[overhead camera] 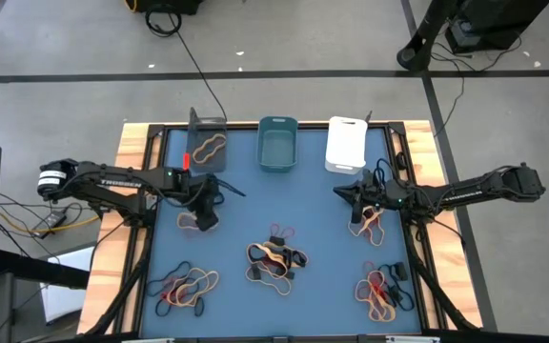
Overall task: Sort rubber bands into baskets
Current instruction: Put the yellow rubber band into the black bin
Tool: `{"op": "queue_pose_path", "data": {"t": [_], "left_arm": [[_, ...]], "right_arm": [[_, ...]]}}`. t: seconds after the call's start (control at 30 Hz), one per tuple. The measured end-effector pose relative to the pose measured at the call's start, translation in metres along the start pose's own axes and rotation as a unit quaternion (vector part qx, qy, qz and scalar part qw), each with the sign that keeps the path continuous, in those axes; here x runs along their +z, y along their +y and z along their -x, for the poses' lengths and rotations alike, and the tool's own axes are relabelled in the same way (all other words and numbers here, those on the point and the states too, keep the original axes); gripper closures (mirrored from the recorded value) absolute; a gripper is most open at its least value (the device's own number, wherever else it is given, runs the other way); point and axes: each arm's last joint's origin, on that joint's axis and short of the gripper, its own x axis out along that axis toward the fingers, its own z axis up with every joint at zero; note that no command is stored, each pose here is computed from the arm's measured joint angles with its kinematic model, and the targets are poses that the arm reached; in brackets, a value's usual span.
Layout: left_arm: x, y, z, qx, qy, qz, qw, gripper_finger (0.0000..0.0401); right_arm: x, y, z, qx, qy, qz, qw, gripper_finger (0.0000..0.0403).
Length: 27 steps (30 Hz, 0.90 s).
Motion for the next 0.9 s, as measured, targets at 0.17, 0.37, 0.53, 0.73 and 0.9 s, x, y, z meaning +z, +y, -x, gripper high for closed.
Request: {"op": "queue_pose_path", "data": {"t": [0.17, 0.37, 0.53, 0.73, 0.9], "left_arm": [[0.003, -0.002, 0.000, -0.008, -0.015, -0.041, 0.999, 0.0269], [0.000, -0.008, -0.001, 0.021, -0.026, -0.154, 0.988, 0.0268], [-0.003, -0.015, -0.001, 0.017, -0.030, -0.202, 0.979, 0.0268], [-0.004, -0.017, -0.005, 0.034, -0.024, -0.211, 0.977, 0.0268], [-0.003, -0.017, -0.014, 0.045, -0.003, -0.212, 0.976, 0.0268]], "right_arm": [[0.000, 0.000, 0.000, 0.000, 0.000, 0.001, 1.000, 0.0391], [0.000, 0.000, 0.000, 0.000, 0.000, 0.001, 1.000, 0.0381], [0.000, 0.000, 0.000, 0.000, 0.000, 0.001, 1.000, 0.0376], [0.000, 0.000, 0.000, 0.001, 0.001, 0.001, 1.000, 0.0388], [0.000, 0.000, 0.000, 0.004, 0.003, 0.001, 1.000, 0.0388]]}}
